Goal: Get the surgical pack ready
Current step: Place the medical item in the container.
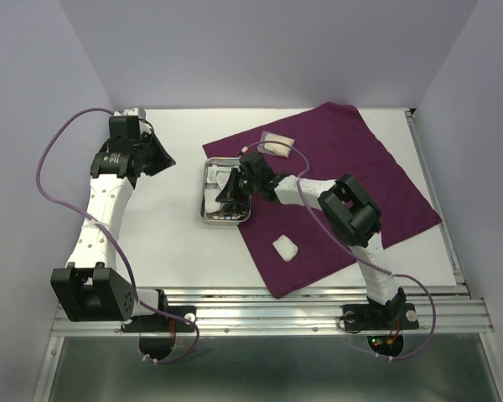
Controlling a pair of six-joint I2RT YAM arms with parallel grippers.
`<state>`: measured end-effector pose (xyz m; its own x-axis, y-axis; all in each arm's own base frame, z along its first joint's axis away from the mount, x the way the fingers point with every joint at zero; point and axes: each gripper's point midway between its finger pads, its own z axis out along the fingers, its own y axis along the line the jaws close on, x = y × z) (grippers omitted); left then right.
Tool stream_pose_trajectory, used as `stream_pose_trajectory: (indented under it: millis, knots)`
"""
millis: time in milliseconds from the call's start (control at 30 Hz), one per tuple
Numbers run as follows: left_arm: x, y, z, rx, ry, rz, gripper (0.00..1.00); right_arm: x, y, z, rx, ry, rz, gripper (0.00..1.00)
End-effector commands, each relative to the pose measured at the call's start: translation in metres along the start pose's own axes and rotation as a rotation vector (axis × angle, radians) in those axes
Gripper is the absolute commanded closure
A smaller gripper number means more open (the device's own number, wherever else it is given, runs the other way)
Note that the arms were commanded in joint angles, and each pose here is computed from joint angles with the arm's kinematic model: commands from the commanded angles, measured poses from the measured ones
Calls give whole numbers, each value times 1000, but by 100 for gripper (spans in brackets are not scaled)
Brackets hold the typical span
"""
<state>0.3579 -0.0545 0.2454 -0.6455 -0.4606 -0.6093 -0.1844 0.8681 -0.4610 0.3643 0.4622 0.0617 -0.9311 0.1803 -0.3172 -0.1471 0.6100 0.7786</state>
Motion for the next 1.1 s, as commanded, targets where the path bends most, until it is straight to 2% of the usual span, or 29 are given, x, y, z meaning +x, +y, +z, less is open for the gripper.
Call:
stream_pose_trajectory:
  millis: [0, 100, 200, 233, 300, 400, 533, 800, 867, 900, 933, 967, 1033, 1067]
  knots:
    - [-5, -5, -9, 29, -35, 25, 85, -8, 3, 0, 1, -52, -3, 99]
    - [-4, -5, -8, 28, -33, 24, 85, -9, 0, 2, 17, -52, -2, 99]
    - [-4, -5, -7, 31, -30, 24, 85, -11, 0, 0, 25, -63, -14, 83]
    - [-3, -5, -7, 31, -26, 24, 85, -12, 2, -2, 24, -64, -17, 73]
    - [-3, -5, -7, 31, -23, 29, 85, -18, 11, -10, 20, -81, -48, 59]
    - [-4, -4, -9, 22, -22, 40, 83, -22, 19, -19, 20, -93, -71, 51]
    - [-6, -5, -7, 24, -24, 45, 83, -30, 34, -34, 13, -114, -117, 51]
    - [10, -3, 9, 52, 26, 30, 83, -24, 24, -39, 38, -112, -118, 52]
    - [10, -2, 10, 53, 29, 30, 83, -24, 25, -40, 36, -111, -122, 55]
    - [11, -2, 12, 53, 32, 29, 83, -24, 26, -41, 34, -113, -124, 59]
    - [12, -1, 13, 51, 35, 29, 83, -25, 28, -42, 29, -113, -135, 73]
    - [13, -1, 14, 55, 37, 30, 83, -20, 32, -41, 20, -101, -148, 80]
    - [15, -1, 17, 57, 46, 27, 84, -19, 41, -40, -15, -81, -171, 90]
    - [16, -1, 18, 63, 49, 27, 85, -13, 47, -37, -32, -64, -185, 91]
